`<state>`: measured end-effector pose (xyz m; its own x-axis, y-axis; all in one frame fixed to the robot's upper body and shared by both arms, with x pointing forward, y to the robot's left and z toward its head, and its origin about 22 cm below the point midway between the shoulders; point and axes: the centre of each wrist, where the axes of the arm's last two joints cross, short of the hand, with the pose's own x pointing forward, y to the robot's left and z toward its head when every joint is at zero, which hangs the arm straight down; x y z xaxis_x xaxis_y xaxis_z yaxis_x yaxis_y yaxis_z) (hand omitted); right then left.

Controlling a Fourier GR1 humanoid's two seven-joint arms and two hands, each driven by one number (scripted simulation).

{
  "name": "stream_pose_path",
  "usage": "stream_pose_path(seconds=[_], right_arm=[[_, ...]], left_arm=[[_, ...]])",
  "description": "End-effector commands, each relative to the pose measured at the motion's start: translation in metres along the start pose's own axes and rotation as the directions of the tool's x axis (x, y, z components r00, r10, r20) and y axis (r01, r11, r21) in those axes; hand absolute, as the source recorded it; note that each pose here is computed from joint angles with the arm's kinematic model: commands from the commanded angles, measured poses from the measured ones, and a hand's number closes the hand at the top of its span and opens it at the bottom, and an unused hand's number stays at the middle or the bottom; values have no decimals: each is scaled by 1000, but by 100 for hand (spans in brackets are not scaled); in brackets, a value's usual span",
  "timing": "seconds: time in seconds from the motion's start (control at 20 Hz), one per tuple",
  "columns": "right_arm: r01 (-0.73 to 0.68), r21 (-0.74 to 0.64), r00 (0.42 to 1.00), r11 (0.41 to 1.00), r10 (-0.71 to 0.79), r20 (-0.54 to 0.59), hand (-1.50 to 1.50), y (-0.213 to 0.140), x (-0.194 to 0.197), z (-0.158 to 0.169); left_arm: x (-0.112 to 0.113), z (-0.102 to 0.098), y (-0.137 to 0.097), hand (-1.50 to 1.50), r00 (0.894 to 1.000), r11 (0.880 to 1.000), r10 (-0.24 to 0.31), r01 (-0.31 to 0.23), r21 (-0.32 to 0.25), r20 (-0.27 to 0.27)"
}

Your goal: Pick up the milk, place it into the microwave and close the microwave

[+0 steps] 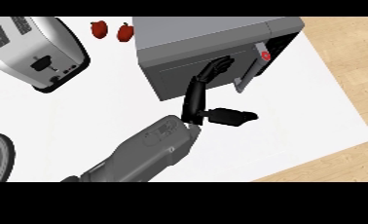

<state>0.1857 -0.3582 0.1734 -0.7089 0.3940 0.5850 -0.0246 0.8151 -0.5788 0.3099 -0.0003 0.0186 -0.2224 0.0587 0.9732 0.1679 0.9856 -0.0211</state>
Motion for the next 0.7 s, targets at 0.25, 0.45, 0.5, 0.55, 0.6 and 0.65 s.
stream_pose_path(seconds=[0.25,0.45,0.5,0.55,0.6,0.65], right_arm=[[-34,-6,999,999,34,16,150,-11,-3,-15],[-39,8,999,999,39,13,150,-12,-5,-20],[331,-112,944,937,-328,41,150,31,-30,-4],[334,-103,943,937,-333,25,-150,28,-33,-5],[356,-90,934,930,-356,22,-150,29,-34,-6],[370,-84,929,925,-371,3,-150,29,-36,-6]], left_arm=[[6,-25,8,-150,1000,997,2,-3,82,14],[9,-28,6,-150,1000,996,6,-8,85,31],[4,-20,6,-150,999,998,16,-18,67,34],[4,-21,5,-150,999,997,8,-11,70,40],[6,-24,5,-150,999,998,6,-9,61,41],[9,-26,5,-150,999,998,17,-20,67,46]])
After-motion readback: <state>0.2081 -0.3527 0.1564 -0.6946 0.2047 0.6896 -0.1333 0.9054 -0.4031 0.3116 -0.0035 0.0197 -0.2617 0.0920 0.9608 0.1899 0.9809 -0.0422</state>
